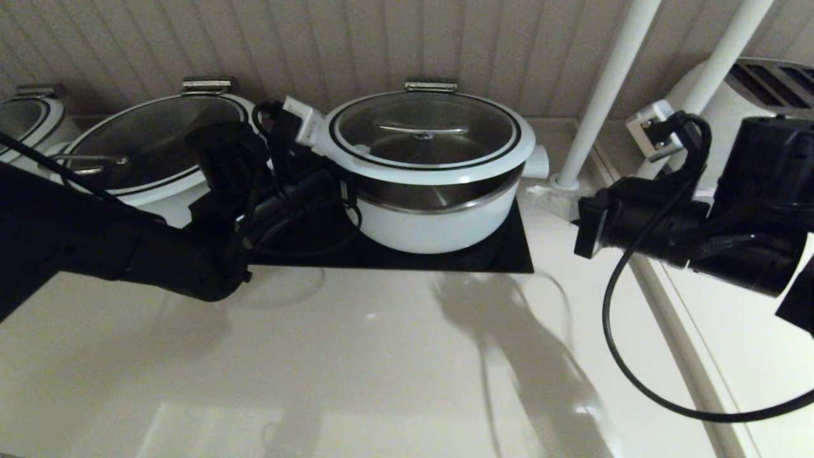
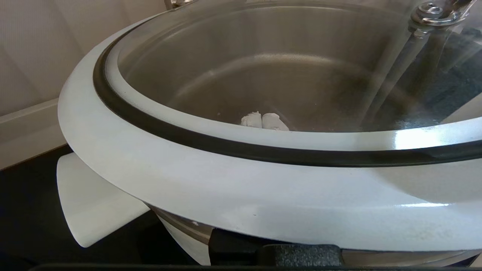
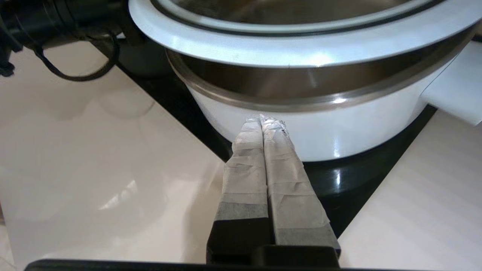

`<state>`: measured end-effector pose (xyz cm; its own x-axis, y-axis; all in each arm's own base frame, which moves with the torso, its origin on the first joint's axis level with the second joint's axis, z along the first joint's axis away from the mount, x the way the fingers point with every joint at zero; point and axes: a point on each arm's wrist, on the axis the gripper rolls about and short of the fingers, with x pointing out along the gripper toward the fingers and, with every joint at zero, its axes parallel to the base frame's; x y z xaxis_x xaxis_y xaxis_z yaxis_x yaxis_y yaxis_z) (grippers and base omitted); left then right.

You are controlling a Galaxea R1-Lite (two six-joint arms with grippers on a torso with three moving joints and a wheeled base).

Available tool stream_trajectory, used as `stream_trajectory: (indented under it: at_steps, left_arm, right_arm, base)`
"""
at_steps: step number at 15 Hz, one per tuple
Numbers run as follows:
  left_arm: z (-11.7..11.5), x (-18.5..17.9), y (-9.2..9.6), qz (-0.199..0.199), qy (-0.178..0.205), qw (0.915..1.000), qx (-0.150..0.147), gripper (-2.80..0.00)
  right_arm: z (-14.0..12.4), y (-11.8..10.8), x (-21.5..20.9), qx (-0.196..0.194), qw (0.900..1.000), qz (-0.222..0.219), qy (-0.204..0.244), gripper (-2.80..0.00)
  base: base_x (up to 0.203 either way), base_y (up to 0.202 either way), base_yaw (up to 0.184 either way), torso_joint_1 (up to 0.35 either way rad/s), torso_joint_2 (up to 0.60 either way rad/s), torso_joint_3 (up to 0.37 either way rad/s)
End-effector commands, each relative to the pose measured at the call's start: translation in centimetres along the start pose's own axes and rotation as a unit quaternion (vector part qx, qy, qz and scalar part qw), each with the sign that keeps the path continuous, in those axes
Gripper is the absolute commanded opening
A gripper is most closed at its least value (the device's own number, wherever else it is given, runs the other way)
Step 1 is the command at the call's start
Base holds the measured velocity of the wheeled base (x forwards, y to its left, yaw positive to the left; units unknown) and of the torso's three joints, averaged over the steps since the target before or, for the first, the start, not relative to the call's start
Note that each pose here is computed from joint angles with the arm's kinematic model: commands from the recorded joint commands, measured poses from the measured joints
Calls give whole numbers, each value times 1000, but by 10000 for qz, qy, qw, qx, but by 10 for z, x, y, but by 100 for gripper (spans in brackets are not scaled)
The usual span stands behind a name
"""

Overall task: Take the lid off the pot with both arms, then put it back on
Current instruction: Open the pot lid completely

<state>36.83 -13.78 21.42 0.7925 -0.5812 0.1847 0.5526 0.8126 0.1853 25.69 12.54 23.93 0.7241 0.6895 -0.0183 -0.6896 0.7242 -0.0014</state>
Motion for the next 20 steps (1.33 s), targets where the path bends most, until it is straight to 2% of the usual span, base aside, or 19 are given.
stream_trajectory:
  at_steps: [1, 5, 10, 20]
  left_arm:
    - [1, 0, 0, -1, -43, 10000, 15, -280]
    - [0, 1, 0, -2, -35, 10000, 13, -280]
    - [0, 4, 1, 1, -58, 10000, 19, -280]
    - [-1, 6, 2, 3, -72, 10000, 23, -280]
  right_arm:
    - [-8, -1, 5, 19, 10000, 11, 54, -280]
    - [-16, -6, 19, -72, 9998, 14, -189, -280]
    - [-25, -8, 26, -33, 10000, 34, -72, -280]
    - [-23, -17, 51, -131, 9994, 25, -313, -280]
  base:
    - [0, 0, 0, 0, 0, 0]
    - [0, 0, 0, 0, 0, 0]
    - [0, 0, 0, 0, 0, 0]
    - [0, 0, 0, 0, 0, 0]
